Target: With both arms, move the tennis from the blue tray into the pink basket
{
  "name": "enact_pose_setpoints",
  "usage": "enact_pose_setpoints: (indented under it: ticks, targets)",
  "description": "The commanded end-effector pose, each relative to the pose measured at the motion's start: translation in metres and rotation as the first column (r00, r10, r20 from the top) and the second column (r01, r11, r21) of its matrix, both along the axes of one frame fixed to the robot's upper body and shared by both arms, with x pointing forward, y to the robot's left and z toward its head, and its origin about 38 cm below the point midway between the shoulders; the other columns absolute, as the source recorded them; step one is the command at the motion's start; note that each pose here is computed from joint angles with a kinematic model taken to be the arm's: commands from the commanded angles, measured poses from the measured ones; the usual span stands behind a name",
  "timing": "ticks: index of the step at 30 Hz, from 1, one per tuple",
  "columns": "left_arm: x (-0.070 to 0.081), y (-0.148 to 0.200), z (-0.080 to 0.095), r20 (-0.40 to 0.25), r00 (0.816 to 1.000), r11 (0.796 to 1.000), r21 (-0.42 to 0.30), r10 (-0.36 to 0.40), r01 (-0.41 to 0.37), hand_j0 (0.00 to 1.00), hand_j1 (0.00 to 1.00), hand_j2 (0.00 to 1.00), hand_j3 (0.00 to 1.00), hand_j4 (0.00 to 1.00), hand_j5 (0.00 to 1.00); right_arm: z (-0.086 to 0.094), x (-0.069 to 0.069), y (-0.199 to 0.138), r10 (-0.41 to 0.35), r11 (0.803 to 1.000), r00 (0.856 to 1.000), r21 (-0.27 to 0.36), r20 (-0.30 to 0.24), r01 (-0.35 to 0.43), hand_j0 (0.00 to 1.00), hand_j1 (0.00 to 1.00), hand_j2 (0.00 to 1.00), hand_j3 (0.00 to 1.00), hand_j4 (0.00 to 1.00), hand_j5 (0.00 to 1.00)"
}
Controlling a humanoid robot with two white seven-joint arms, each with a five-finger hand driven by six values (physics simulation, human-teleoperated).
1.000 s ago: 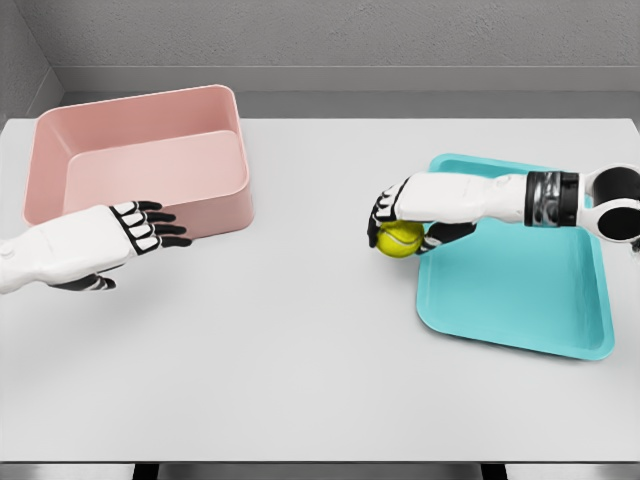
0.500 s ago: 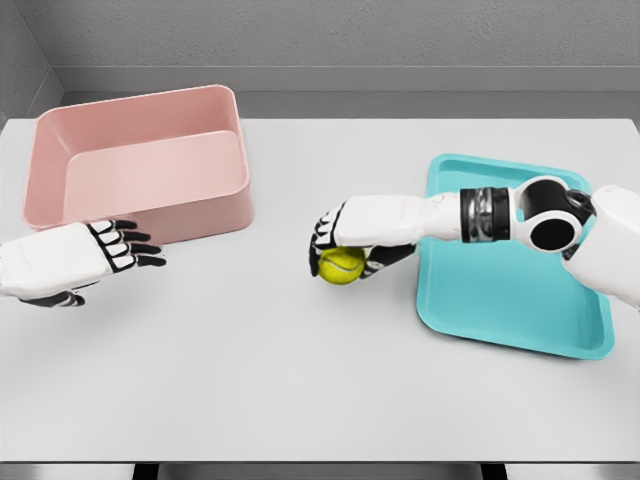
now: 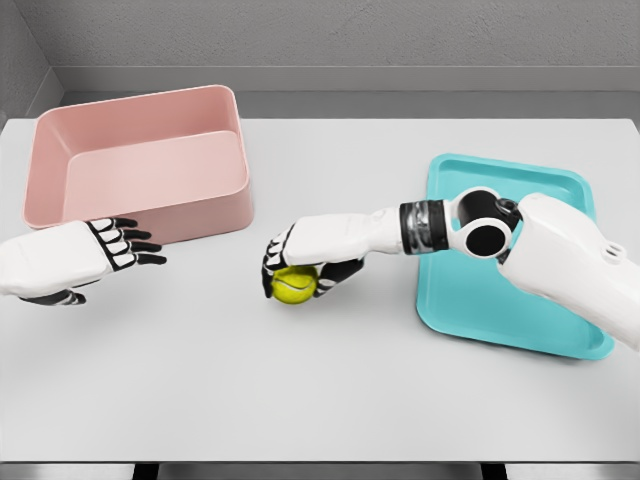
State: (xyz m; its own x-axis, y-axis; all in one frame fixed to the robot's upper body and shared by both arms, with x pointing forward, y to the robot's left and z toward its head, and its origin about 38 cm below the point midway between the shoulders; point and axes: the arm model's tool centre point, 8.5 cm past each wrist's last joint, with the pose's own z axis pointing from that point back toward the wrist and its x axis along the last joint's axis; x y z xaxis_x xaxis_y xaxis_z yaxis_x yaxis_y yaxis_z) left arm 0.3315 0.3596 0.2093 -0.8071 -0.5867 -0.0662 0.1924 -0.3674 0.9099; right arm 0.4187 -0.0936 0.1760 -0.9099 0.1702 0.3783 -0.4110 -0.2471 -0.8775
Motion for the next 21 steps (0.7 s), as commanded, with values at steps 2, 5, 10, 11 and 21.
enact_pose_setpoints:
  ticks: [2,5,10,11,21]
  targets:
    - [0.0,0.0,0.0,-0.002,1.0,1.0,-0.005,0.002,-0.002,1.0,1.0,1.0,1.0,1.0,1.0,-0.01,0.005,0.01,-0.01,1.0,1.0,-0.004,-0.028,0.01,0.56,0.56,0.56,0.56,0.56,0.56]
    - [0.0,0.0,0.001,0.0,1.0,1.0,-0.006,0.002,-0.002,1.0,1.0,1.0,1.0,1.0,1.0,-0.016,0.005,0.015,-0.009,1.0,0.999,-0.015,-0.039,0.008,0.56,0.56,0.56,0.56,0.56,0.56]
    - [0.001,-0.009,-0.002,0.014,1.0,0.996,-0.085,-0.003,0.004,1.0,1.0,1.0,1.0,1.0,1.0,-0.02,0.006,0.026,0.001,1.0,0.999,-0.019,-0.05,-0.002,0.56,0.56,0.56,0.56,0.56,0.56]
    - [0.0,-0.012,-0.003,0.01,1.0,0.994,-0.113,-0.002,0.003,1.0,1.0,1.0,1.0,1.0,1.0,-0.022,0.007,0.025,-0.005,1.0,0.999,-0.024,-0.053,0.004,0.56,0.56,0.56,0.56,0.56,0.56]
    - [-0.002,-0.012,-0.006,0.0,1.0,0.993,-0.115,-0.002,0.002,1.0,1.0,1.0,1.0,1.0,1.0,-0.027,0.014,0.042,-0.018,0.999,0.998,-0.037,-0.057,0.016,0.56,0.56,0.56,0.56,0.56,0.56]
